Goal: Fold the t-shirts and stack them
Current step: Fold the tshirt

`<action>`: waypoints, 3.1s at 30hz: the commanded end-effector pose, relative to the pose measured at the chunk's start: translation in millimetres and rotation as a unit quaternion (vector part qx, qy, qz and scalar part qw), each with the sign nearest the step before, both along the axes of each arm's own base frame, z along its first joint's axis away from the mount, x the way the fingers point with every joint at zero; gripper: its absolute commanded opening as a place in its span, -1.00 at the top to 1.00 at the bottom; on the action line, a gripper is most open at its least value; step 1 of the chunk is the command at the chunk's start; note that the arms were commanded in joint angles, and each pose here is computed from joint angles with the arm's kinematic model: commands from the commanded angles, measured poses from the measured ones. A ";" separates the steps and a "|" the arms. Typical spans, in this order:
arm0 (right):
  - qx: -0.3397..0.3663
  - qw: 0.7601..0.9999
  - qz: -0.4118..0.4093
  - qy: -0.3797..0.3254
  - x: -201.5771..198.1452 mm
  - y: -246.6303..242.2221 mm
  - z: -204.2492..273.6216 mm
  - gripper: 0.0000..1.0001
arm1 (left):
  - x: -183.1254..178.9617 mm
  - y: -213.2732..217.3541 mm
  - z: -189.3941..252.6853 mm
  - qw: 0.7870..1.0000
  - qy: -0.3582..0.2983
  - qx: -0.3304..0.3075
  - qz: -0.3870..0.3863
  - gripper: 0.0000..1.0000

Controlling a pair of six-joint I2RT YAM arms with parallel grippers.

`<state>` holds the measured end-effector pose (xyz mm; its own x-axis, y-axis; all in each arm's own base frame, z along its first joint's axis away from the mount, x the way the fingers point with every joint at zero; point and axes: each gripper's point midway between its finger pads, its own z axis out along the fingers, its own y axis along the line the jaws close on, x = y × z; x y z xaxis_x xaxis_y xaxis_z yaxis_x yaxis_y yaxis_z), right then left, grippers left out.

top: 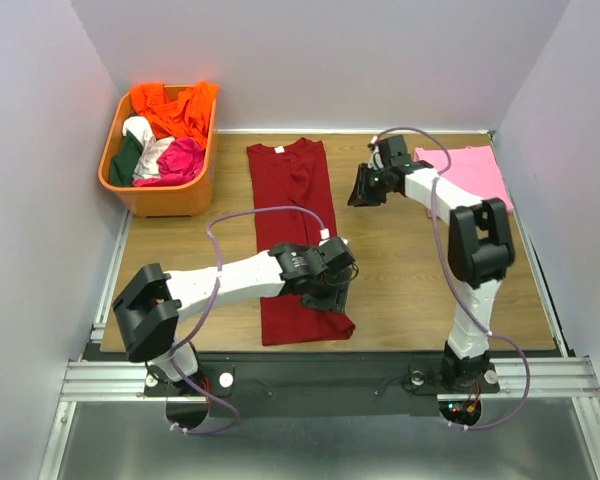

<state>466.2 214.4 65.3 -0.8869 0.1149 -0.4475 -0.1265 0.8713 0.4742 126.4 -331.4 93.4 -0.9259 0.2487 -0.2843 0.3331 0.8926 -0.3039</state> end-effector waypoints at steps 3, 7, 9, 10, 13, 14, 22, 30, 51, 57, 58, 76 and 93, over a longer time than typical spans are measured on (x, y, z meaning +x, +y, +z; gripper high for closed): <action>0.052 0.999 0.004 -0.011 -70.4 -5.9 60.1 0.35 | 9.9 19.7 20.3 0.998 -0.035 -0.029 0.052 -0.22; 0.079 0.996 0.042 0.027 -141.1 14.1 59.7 0.35 | 14.8 40.2 3.7 0.996 -0.029 -0.027 0.081 -0.02; 0.092 0.993 0.067 0.043 -179.9 32.0 63.9 0.35 | 15.1 54.5 -9.1 0.996 -0.021 -0.015 0.091 0.10; 0.093 0.991 0.074 0.055 -195.0 36.5 59.4 0.35 | 15.4 57.0 -12.5 0.995 -0.021 -0.014 0.092 0.11; 0.085 0.987 0.100 0.096 -251.7 49.5 42.2 0.36 | 11.9 68.6 -24.8 0.996 -0.015 -0.001 0.092 0.16; 0.078 0.985 0.104 0.116 -268.5 48.2 30.5 0.36 | 12.4 69.4 -26.2 0.995 -0.015 -0.003 0.094 0.17; 0.054 0.974 0.119 0.183 -333.6 42.1 -2.3 0.37 | 11.0 79.2 -35.9 0.994 -0.014 -0.007 0.107 0.17; 0.036 0.972 0.141 0.183 -347.1 60.4 -8.6 0.44 | 3.6 79.6 -43.5 0.994 0.001 -0.015 0.106 0.18; 0.002 0.967 0.169 0.188 -357.8 103.1 -29.3 0.56 | 7.0 78.9 -20.4 0.991 -0.017 -0.049 0.122 0.18; 0.026 0.974 0.161 0.157 -347.3 116.4 -5.0 0.55 | 6.4 80.7 -17.5 0.990 -0.017 -0.051 0.127 0.18; 0.030 0.976 0.157 0.149 -344.8 117.3 0.7 0.55 | 6.2 80.9 -17.2 0.990 -0.017 -0.052 0.128 0.18; -0.088 0.989 0.068 0.094 -309.7 89.4 -16.8 0.33 | 34.4 130.6 -10.2 0.978 -0.068 -0.036 0.195 0.11; -0.137 0.985 0.042 0.092 -306.6 79.4 -32.6 0.57 | 36.9 143.6 -13.3 0.974 -0.075 -0.049 0.209 0.11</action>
